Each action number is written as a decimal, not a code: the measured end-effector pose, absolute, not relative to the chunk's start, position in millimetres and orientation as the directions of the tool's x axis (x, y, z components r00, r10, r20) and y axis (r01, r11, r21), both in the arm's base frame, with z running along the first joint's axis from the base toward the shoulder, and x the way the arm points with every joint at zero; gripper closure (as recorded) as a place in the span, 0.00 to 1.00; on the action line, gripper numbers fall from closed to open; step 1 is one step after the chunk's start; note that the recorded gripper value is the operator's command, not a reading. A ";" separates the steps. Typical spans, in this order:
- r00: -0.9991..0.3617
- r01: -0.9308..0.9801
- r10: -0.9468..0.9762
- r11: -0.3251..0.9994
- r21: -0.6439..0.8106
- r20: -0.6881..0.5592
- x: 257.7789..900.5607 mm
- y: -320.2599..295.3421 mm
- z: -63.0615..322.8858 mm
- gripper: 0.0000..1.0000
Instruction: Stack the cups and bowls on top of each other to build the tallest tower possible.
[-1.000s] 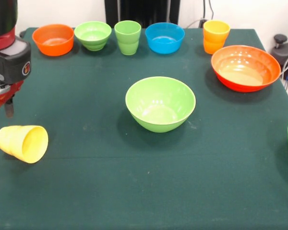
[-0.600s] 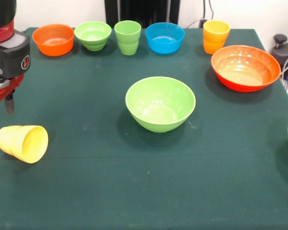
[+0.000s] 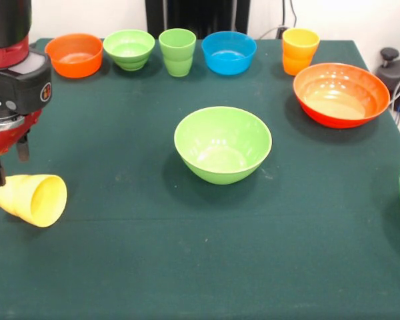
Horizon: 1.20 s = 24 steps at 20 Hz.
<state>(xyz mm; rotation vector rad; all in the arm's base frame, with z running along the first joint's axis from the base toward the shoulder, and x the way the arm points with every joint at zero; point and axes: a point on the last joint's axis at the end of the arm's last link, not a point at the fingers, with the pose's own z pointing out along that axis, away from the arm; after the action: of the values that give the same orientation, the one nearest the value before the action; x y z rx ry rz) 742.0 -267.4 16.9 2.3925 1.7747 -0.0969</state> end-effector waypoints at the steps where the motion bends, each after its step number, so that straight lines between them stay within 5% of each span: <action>1: 0.290 0.956 0.946 -0.280 0.087 -0.144 741.3 -266.4 14.4 0.00; 24: 0.254 0.967 0.951 -0.244 0.079 -0.177 717.5 -298.7 -13.9 0.00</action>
<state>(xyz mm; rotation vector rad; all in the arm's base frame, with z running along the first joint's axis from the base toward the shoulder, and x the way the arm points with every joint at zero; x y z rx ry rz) 717.5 -298.7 -13.9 2.3468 1.8150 -0.1380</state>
